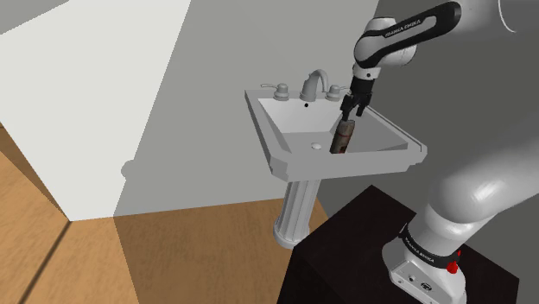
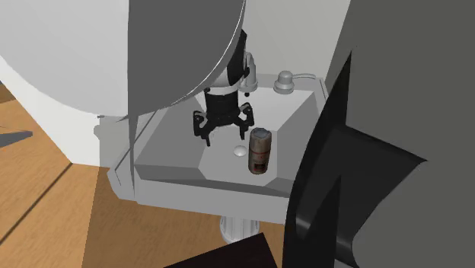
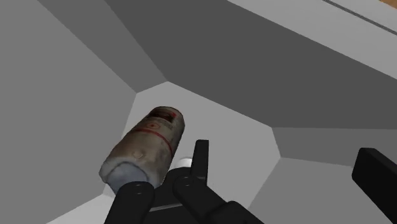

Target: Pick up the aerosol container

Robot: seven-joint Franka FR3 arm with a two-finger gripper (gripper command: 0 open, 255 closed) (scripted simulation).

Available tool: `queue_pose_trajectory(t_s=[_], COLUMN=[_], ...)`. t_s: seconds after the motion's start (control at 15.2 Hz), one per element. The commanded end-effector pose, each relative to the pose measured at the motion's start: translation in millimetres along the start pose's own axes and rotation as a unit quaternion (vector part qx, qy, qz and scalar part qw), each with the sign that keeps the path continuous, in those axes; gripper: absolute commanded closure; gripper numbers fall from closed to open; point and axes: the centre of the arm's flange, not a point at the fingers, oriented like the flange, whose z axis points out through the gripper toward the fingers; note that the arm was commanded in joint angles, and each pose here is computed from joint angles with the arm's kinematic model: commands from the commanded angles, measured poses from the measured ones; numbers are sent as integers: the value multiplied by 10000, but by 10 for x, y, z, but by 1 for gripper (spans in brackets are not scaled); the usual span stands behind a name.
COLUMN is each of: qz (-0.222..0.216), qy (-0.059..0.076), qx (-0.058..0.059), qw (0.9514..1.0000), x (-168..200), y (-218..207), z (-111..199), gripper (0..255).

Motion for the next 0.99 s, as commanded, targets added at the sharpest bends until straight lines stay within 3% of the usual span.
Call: queue_pose_trajectory(t_s=[0.0,0.66,0.92], qz=[47,298,310], qy=[-3,-34,-35], qx=[-45,-235,-244], qw=[10000,9993,9992], x=[128,627,655], y=[210,1239,1284], z=[123,691,875], gripper=[0,0,0])
